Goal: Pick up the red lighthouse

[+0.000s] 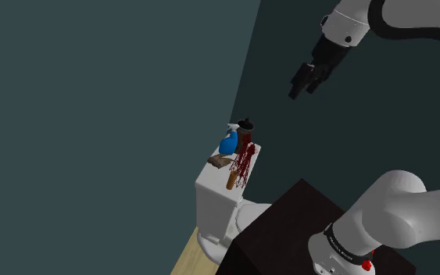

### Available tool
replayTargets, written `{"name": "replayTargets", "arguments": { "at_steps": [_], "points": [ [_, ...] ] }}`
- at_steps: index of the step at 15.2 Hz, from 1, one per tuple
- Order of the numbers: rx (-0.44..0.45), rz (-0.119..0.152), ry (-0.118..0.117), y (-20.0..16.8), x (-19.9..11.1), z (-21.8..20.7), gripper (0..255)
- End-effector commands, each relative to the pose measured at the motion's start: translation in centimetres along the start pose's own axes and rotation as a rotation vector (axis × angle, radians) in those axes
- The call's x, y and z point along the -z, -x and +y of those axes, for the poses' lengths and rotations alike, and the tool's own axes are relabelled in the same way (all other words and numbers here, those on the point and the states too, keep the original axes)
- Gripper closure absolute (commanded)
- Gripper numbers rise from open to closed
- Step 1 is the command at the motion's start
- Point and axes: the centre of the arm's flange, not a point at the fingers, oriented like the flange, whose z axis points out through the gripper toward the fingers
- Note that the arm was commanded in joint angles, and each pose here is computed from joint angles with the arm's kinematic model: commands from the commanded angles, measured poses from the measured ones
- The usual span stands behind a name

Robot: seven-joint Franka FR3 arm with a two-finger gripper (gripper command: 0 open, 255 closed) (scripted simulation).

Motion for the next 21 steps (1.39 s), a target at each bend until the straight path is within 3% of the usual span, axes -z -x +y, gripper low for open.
{"name": "replayTargets", "arguments": {
  "at_steps": [1, 21],
  "points": [
    [0.000, 0.000, 0.000, 0.0, 0.0, 0.0, 0],
    [-0.175, 0.185, 0.249, -3.9, -26.0, -0.7, 0]
  ]
}}
